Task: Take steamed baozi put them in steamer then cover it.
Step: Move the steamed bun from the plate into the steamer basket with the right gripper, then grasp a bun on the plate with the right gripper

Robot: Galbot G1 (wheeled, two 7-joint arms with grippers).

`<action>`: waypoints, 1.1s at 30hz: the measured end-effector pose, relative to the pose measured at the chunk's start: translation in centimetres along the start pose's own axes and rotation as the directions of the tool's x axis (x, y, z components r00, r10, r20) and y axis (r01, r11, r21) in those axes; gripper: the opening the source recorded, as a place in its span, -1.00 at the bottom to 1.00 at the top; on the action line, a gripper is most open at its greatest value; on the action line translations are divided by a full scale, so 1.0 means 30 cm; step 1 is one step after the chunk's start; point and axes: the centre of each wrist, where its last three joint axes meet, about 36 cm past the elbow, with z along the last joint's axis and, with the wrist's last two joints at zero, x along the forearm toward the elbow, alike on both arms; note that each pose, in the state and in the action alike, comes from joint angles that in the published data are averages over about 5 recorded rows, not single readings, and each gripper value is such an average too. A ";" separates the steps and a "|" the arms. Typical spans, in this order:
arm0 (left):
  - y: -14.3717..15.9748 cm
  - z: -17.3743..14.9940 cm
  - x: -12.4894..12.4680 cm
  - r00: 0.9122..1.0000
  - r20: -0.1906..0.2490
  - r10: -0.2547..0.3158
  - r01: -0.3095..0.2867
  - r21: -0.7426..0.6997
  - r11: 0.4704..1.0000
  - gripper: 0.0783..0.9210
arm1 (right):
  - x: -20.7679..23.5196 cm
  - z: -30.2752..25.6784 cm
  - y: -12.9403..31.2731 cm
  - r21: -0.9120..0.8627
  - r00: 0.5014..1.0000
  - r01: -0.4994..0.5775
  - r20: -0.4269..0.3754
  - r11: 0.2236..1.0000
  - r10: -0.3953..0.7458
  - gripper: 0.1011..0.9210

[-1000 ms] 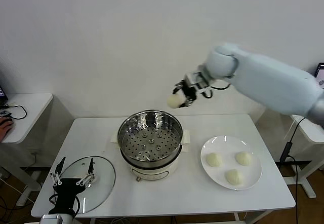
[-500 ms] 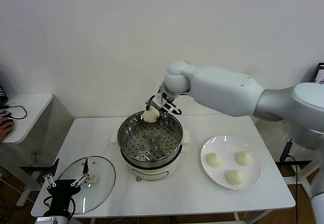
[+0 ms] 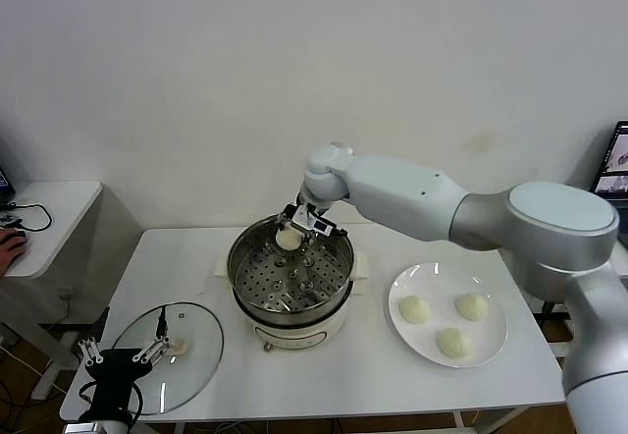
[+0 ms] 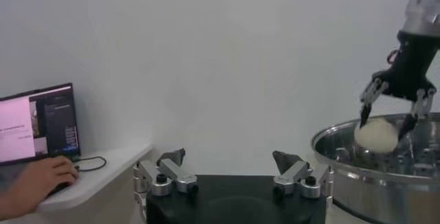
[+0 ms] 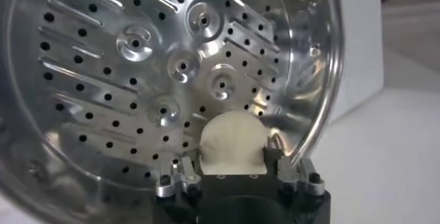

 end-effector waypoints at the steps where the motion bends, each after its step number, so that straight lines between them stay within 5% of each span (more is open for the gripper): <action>1: 0.000 -0.001 0.000 1.000 0.001 0.000 0.000 0.000 1.000 0.77 | -0.007 -0.001 -0.001 0.006 1.000 0.000 0.001 1.000 0.000 0.28; 14: -0.004 -0.011 0.002 1.000 0.006 0.002 -0.002 0.004 1.000 0.77 | 0.028 0.029 -0.007 0.021 1.000 -0.013 -0.011 1.000 0.014 0.75; 24: -0.012 -0.031 -0.010 1.000 0.018 0.021 -0.021 0.010 1.000 0.77 | 0.339 0.052 0.024 -0.243 0.998 -0.045 -0.050 0.969 0.034 0.76; 33: -0.018 -0.044 -0.029 0.998 0.030 0.047 -0.048 0.009 0.999 0.77 | 0.627 0.070 0.310 -0.545 0.995 -0.043 -0.095 0.838 -0.010 0.76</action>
